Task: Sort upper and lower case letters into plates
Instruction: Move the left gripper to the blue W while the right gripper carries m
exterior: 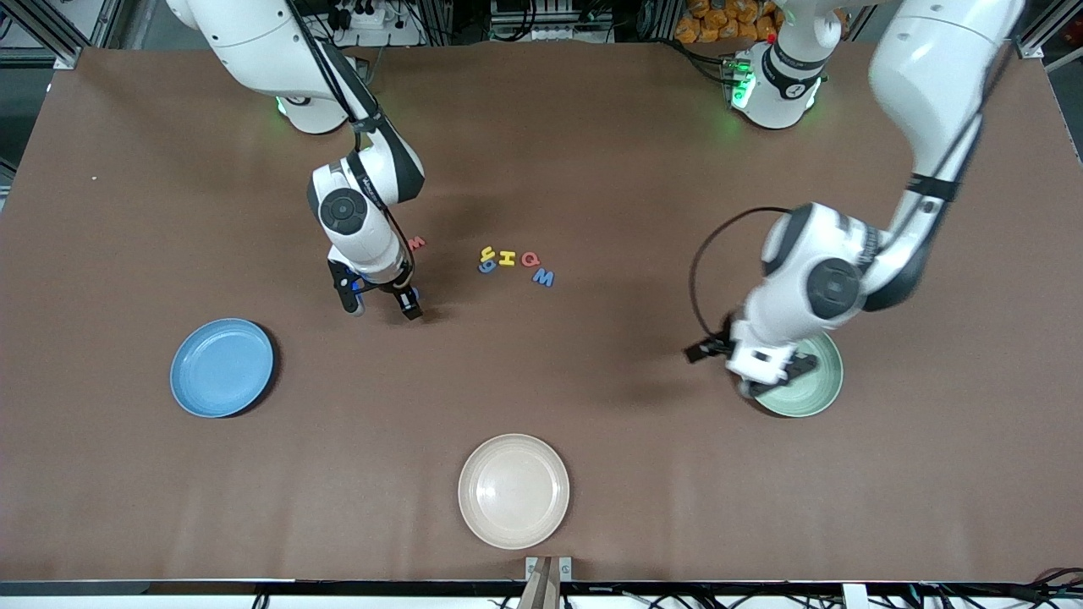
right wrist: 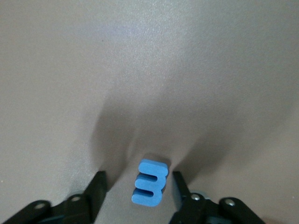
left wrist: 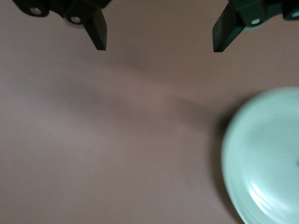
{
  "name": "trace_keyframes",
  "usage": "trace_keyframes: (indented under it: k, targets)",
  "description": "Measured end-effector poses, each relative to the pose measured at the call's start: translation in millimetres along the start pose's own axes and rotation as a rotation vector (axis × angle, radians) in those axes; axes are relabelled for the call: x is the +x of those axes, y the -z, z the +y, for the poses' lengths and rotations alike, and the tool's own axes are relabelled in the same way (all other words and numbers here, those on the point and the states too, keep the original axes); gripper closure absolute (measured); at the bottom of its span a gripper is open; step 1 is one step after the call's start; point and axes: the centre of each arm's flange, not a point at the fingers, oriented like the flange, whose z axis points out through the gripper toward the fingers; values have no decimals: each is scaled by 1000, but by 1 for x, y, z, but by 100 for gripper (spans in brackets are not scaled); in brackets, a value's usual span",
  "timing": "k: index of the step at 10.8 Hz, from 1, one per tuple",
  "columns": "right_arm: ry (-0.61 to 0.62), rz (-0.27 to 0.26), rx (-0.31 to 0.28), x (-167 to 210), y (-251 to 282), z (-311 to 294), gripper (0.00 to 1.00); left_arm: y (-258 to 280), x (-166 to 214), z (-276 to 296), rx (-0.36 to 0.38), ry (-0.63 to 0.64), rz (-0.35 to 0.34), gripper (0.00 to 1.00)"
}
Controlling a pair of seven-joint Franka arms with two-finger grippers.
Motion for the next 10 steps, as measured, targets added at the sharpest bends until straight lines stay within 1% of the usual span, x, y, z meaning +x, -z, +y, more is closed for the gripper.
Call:
trace_keyframes:
  k: [1, 2, 3, 6, 7, 8, 10]
  targets:
    - [0, 0, 4, 0, 2, -1, 54, -2, -31, 25, -1, 80, 0, 0]
    - [1, -1, 6, -1, 3, -1, 69, -3, -54, 44, -4, 146, 0, 0]
    - [2, -1, 9, -1, 5, -2, 73, -8, -73, 57, -2, 194, -5, 0]
    - [37, 0, 6, 2, 4, -2, 73, -45, -126, 85, 42, 315, -41, 0]
    - [61, 0, 0, 10, 6, -2, 73, -59, -144, 97, 53, 349, -53, 0]
    - [92, 0, -6, 25, 12, -4, 73, -71, -161, 108, 63, 379, -60, 0]
    - [162, -10, -34, 73, 32, -6, 73, -94, -186, 118, 94, 427, -45, 0]
